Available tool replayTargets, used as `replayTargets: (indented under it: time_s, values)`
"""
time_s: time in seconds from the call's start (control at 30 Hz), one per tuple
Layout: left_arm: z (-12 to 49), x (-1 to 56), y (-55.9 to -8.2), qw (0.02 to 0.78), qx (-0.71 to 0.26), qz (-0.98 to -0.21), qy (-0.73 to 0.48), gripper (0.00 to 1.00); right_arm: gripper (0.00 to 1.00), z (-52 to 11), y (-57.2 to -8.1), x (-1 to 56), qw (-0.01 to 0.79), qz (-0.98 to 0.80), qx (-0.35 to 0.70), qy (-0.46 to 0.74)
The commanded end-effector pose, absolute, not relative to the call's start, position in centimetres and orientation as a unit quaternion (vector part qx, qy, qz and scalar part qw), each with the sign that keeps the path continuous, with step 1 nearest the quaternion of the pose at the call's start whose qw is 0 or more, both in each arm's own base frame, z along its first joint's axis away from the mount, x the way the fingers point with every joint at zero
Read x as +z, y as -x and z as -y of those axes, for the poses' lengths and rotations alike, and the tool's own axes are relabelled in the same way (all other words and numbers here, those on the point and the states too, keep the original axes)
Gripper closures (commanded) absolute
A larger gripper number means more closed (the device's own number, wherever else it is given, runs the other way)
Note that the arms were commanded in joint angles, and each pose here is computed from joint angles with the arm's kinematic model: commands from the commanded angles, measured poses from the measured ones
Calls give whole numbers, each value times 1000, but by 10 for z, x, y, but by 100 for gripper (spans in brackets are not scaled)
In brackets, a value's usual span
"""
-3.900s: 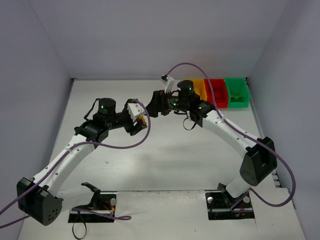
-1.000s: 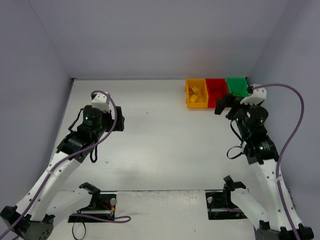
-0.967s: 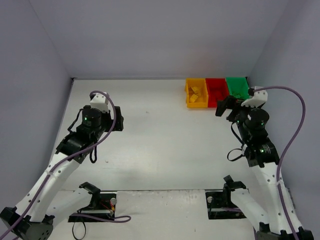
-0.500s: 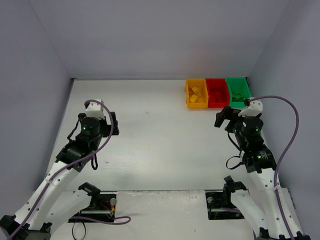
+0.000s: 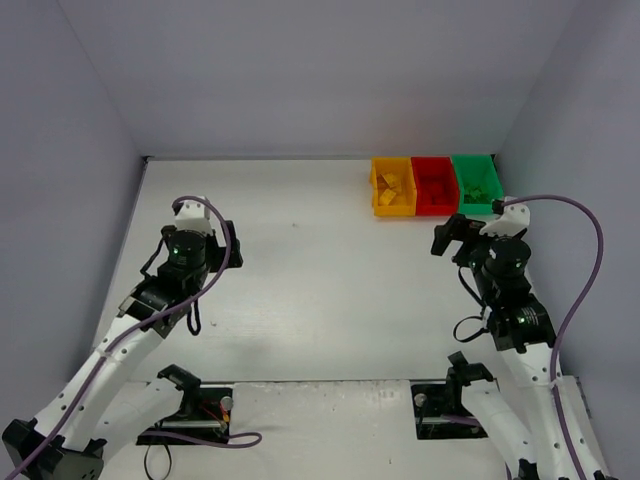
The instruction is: Sort the legos into containers by color
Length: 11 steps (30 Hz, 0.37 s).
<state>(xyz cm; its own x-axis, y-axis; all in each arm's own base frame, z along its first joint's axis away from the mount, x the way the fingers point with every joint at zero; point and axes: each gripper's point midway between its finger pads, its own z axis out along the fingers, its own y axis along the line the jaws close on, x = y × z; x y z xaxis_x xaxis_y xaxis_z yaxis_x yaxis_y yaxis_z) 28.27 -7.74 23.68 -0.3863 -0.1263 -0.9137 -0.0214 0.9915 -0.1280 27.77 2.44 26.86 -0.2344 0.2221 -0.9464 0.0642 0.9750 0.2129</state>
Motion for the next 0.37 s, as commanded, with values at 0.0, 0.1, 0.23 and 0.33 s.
replayTargets:
  time_s: [0.0,0.1,0.23,0.33]
  values:
    - [85,254,-292,575,-76,-812,62,16,0,-23,-281,292,646,-754,68,-92]
    - [84,254,-291,574,-76,-813,63,16,0,-23,-280,291,646,-754,67,-94]
    - [81,256,-288,578,-71,-811,60,16,0,-23,-279,291,647,-753,71,-97]
    - [78,256,-288,578,-65,-811,61,16,0,-23,-281,289,645,-755,69,-100]
